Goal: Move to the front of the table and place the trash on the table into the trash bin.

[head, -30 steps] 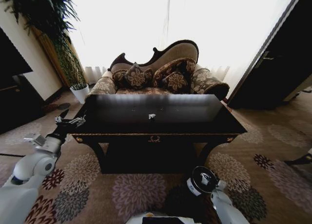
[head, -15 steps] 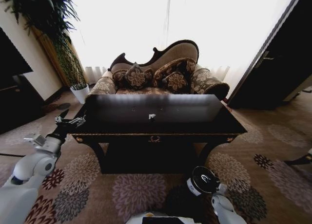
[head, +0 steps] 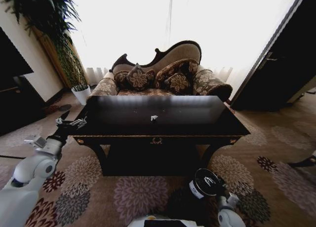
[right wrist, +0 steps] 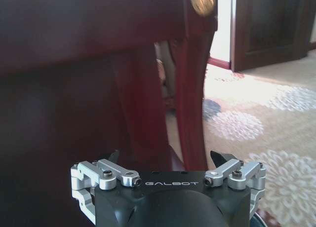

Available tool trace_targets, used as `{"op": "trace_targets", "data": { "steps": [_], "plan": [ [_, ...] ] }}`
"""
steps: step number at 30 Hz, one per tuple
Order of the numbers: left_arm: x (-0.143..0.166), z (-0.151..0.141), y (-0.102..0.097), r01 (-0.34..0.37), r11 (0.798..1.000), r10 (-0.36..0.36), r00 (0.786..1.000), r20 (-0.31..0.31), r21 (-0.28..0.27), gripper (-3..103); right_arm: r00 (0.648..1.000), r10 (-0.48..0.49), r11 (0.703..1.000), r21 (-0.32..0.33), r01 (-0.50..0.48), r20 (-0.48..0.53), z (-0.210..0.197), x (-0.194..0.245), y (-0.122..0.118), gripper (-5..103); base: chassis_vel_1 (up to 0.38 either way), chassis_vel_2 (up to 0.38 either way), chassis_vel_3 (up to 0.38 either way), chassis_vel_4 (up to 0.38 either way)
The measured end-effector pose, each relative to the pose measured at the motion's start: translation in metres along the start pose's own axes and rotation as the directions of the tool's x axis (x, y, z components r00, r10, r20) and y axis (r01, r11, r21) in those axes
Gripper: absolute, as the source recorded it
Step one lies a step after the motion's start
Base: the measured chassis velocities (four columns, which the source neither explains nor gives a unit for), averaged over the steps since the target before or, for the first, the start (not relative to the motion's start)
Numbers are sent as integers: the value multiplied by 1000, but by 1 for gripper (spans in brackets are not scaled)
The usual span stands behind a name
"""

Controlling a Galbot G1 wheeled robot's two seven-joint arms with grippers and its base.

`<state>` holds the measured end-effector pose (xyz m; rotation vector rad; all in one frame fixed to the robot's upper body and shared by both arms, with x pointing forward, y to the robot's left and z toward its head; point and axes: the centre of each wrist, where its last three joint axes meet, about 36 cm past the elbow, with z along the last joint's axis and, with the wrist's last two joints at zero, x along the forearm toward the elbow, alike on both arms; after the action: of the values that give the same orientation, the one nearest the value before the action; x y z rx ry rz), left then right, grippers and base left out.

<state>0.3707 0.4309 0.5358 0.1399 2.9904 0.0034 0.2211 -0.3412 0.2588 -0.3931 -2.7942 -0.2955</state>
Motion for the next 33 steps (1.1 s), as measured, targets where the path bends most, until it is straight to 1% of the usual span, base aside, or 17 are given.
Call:
{"op": "trace_targets", "data": {
  "steps": [4, 5, 9, 10, 13, 15, 18, 20, 23, 24, 26, 28, 29, 31, 32, 33],
  "plan": [
    [0, 0, 0, 0, 1000, 0, 1000, 0, 0, 100, 997, -53, 998, -20, 54, 58, -35, 31, 23, 100, 0, 0, 0, 0],
    [0, 0, 0, 0, 1000, 0, 1000, 0, 0, 100, 997, -53, 998, -20, 54, 58, -35, 31, 23, 100, 0, 0, 0, 0],
    [0, 0, 0, 0, 1000, 0, 1000, 0, 0, 100, 987, -104, 993, -42, 110, 121, -90, 53, 55, 100, 0, 0, 0, 0],
    [0, 0, 0, 0, 1000, 0, 1000, 0, 0, 100, 987, -104, 993, -42, 110, 121, -90, 53, 55, 100, 0, 0, 0, 0],
    [0, 0, 0, 0, 1000, 0, 1000, 0, 0, 100, 973, -145, 988, -30, 153, 180, -125, 56, 73, 100, 0, 0, 0, 0],
    [0, 0, 0, 0, 1000, 0, 1000, 0, 0, 100, 971, -148, 988, -25, 155, 188, -128, 55, 75, 100, 0, 0, 0, 0],
    [0, 0, 0, 0, 1000, 0, 1000, 0, 0, 100, 959, -169, 984, -8, 175, 227, -152, 47, 84, 100, 0, 0, 0, 0],
    [0, 0, 0, 0, 1000, 0, 1000, 0, 0, 100, 957, -178, 983, -4, 183, 231, -157, 47, 87, 100, 0, 0, 0, 0],
    [0, 0, 0, 0, 1000, 0, 1000, 0, 0, 100, 940, -238, 971, 33, 237, 244, -177, 42, 98, 100, 0, 0, 0, 0],
    [0, 0, 0, 0, 1000, 0, 1000, 0, 0, 100, 940, -238, 971, 33, 237, 244, -177, 42, 98, 100, 0, 0, 0, 0],
    [0, 0, 0, 0, 1000, 0, 1000, 0, 0, 100, 921, -306, 952, 97, 291, 241, -190, 33, 105, 100, 0, 0, 0, 0],
    [0, 0, 0, 0, 1000, 0, 1000, 0, 0, 100, 906, -351, 934, 149, 324, 237, -198, 27, 108, 100, 0, 0, 0, 0],
    [0, 0, 0, 0, 1000, 0, 1000, 0, 0, 100, 906, -351, 934, 149, 324, 237, -198, 27, 108, 100, 0, 0, 0, 0],
    [0, 0, 0, 0, 1000, 0, 1000, 0, 0, 100, 889, -399, 910, 218, 354, 225, -208, 15, 109, 100, 0, 0, 0, 0],
    [0, 0, 0, 0, 1000, 0, 1000, 0, 0, 100, 883, -412, 902, 237, 361, 224, -212, 10, 109, 100, 0, 0, 0, 0],
    [0, 0, 0, 0, 1000, 0, 1000, 0, 0, 100, 883, -412, 902, 237, 361, 224, -212, 10, 109, 100, 0, 0, 0, 0]
  ]
}}
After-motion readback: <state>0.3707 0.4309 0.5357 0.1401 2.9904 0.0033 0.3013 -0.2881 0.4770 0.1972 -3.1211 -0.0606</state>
